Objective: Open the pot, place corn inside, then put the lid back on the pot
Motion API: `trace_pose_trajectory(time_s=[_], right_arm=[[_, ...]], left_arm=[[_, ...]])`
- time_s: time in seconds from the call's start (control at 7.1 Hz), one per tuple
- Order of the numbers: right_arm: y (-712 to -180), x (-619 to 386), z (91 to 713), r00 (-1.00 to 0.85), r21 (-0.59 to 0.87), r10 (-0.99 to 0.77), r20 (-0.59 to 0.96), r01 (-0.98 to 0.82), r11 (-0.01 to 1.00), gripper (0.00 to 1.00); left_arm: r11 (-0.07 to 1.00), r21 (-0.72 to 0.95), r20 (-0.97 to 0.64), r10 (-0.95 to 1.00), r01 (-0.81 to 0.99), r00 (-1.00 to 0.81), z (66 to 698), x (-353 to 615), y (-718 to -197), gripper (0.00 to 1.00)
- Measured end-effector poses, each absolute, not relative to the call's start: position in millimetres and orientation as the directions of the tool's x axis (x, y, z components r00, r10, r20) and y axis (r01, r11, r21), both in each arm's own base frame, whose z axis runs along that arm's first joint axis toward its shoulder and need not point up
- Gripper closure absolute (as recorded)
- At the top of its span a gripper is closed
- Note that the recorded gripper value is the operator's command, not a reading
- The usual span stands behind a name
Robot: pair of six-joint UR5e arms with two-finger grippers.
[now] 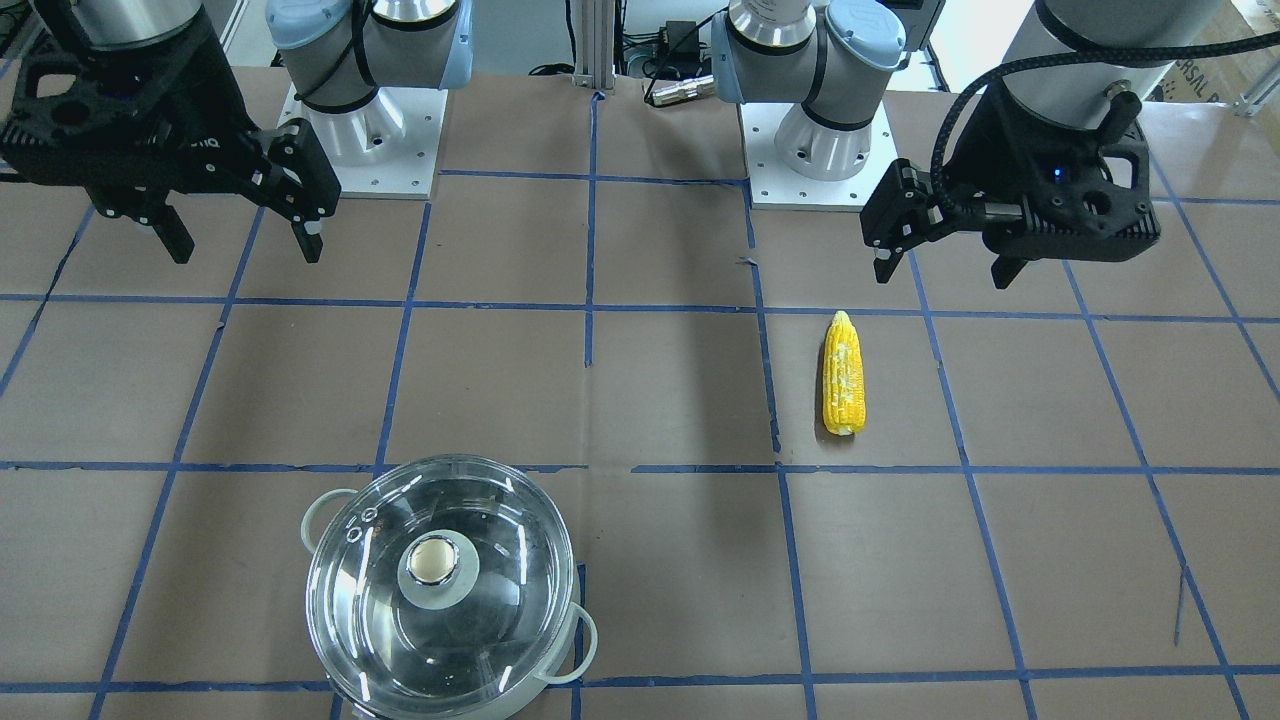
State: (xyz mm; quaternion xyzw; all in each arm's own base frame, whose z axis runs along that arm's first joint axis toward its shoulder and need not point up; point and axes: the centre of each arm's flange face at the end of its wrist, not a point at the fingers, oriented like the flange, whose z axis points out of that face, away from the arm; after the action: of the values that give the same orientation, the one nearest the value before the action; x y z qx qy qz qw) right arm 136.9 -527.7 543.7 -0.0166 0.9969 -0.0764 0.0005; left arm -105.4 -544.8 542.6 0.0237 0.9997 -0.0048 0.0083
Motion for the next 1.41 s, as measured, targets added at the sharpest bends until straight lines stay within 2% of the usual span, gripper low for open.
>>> trace_pose_trajectory(time_s=[0.42, 0.85, 1.41], right_arm=[[-607.0, 182.4, 515.9, -1.0, -0.161, -0.027, -0.011, -0.024, 0.987, 0.0], [-667.7, 227.1, 451.9, -1.0, -0.199, 0.017, -0.023, 0.021, 0.98, 0.0], [-703.1, 234.4, 392.3, -0.997, -0.215, 0.078, -0.017, 0.08, 0.973, 0.01]], left_arm=[[0.999, 0.002, -0.017, 0.048, 0.047, -0.999, 535.8, -105.1, -549.0, 0.0], [0.999, 0.011, -0.016, 0.048, 0.048, -0.999, 531.0, -104.9, -552.1, 0.0], [0.999, 0.009, -0.017, 0.05, 0.05, -0.999, 532.5, -104.9, -550.8, 0.0]])
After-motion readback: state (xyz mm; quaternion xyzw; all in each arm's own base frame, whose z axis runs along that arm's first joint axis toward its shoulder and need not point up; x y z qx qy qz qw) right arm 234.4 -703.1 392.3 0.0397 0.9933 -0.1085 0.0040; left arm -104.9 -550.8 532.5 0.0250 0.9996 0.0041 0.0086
